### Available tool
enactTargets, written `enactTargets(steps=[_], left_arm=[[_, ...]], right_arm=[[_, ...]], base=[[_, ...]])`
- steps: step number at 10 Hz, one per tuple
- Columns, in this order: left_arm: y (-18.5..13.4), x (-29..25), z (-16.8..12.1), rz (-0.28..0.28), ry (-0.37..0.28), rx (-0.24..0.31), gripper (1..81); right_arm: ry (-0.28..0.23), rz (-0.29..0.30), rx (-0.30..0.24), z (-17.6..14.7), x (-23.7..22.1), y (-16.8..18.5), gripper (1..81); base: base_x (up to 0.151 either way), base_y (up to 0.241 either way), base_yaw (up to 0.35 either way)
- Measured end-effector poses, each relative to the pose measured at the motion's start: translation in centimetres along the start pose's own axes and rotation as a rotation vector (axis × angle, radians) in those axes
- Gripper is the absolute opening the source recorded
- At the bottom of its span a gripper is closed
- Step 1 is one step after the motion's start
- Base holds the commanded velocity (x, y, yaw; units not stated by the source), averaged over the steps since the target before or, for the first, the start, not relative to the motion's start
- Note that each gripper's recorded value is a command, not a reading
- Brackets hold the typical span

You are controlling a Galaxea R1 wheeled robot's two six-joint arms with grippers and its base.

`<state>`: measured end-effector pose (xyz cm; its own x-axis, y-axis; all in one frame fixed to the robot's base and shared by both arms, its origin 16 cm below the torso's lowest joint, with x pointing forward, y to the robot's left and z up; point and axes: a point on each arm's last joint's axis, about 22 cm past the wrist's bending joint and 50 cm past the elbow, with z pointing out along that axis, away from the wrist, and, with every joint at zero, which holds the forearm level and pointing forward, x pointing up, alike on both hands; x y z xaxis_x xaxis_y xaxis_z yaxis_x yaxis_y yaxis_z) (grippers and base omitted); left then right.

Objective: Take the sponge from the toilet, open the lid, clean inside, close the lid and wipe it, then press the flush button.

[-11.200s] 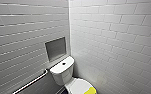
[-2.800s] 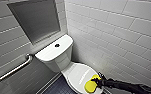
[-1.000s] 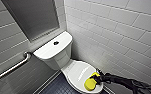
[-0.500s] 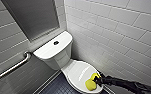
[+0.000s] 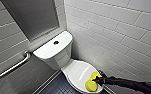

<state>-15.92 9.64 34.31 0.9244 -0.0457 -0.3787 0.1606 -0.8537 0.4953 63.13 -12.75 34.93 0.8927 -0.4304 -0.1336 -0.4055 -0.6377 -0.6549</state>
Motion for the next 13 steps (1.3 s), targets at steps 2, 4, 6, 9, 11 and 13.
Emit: enactTargets(steps=[2, 4, 6, 9, 11, 13], left_arm=[[0.2, 0.4, -0.2, -0.001, 0.008, -0.014, 81.1], [0.1, 1.6, -1.2, -0.002, 0.045, -0.040, 81.1], [0.0, 3.2, -2.8, -0.003, 0.078, -0.078, 81.1], [1.1, 6.8, -5.8, 0.004, 0.129, -0.163, 81.1], [0.3, 8.9, -8.2, 0.016, 0.152, -0.184, 81.1], [-0.4, 10.9, -10.3, 0.030, 0.174, -0.198, 81.1]], right_arm=[[0.016, -0.028, 0.057, -3.7, 1.2, -1.5, 1.0], [0.064, 0.000, 0.028, -9.5, 2.6, 3.1, 1.0], [0.056, 0.038, 0.002, -12.3, 0.3, 6.8, 1.0], [0.004, 0.148, -0.115, -14.9, -7.9, 16.9, 1.0], [-0.056, 0.189, -0.180, -15.8, -14.5, 21.9, 1.0], [-0.105, 0.208, -0.231, -17.0, -20.0, 25.5, 1.0]], base=[[0.000, 0.000, 0.000], [0.000, 0.000, 0.000], [0.000, 0.000, 0.000], [0.000, 0.000, 0.000], [0.000, 0.000, 0.000], [0.000, 0.000, 0.000]])
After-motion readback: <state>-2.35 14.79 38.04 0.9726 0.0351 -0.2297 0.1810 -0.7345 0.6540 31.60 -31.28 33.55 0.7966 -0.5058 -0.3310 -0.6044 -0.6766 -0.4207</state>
